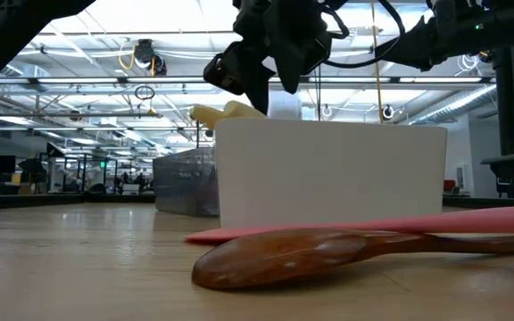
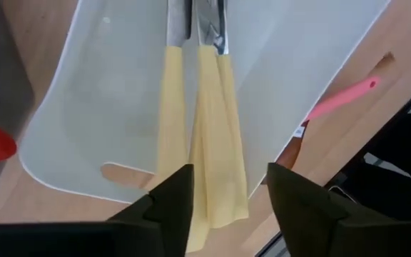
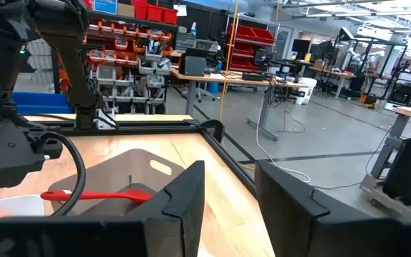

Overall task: Pick & Place Kitchen Items
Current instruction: Put the red spatula into the top white bin

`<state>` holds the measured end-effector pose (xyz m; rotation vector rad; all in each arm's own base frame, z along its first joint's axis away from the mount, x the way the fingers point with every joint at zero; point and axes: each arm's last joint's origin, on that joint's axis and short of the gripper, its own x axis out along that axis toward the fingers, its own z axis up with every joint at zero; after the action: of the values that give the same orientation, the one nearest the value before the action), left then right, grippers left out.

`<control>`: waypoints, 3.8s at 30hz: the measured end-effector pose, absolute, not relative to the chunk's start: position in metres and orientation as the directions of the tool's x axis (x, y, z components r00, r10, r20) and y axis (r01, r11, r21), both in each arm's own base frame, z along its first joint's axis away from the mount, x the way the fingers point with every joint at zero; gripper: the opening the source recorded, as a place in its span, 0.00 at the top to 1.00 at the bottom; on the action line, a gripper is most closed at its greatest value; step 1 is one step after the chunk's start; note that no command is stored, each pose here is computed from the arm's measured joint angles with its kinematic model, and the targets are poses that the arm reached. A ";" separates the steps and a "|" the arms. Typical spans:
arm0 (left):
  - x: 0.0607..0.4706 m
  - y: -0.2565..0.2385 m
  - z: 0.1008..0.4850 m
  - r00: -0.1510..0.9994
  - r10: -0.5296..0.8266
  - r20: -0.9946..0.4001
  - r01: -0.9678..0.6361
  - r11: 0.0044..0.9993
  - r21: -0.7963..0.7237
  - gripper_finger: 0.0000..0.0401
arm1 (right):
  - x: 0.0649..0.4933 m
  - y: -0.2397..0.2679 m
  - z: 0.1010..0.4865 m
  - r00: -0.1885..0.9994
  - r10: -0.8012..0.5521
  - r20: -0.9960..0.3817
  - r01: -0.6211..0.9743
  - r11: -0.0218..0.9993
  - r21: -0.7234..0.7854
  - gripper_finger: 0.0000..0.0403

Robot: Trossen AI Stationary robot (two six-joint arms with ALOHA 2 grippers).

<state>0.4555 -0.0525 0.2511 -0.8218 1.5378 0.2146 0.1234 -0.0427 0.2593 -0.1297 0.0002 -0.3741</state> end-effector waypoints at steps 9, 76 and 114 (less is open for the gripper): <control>0.452 -0.047 0.266 0.108 -0.406 -0.907 -0.584 0.712 -0.389 0.50 | 0.123 -0.043 0.259 0.931 -0.364 0.023 0.364 0.923 -0.125 0.71; 0.394 -0.019 0.350 0.516 0.118 -0.848 -0.393 0.913 -0.111 0.50 | 0.130 0.056 0.246 0.828 0.407 -0.386 -0.480 0.870 -0.111 0.78; 0.266 -0.037 0.331 0.775 0.063 -0.629 -0.302 0.911 -0.280 0.50 | 0.173 0.111 0.234 0.372 0.387 -0.844 -0.447 0.871 0.203 0.78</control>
<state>0.2659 -0.0369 0.3309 -0.3821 0.6586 0.2031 0.1728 0.1106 0.2342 -0.0634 1.0631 0.5349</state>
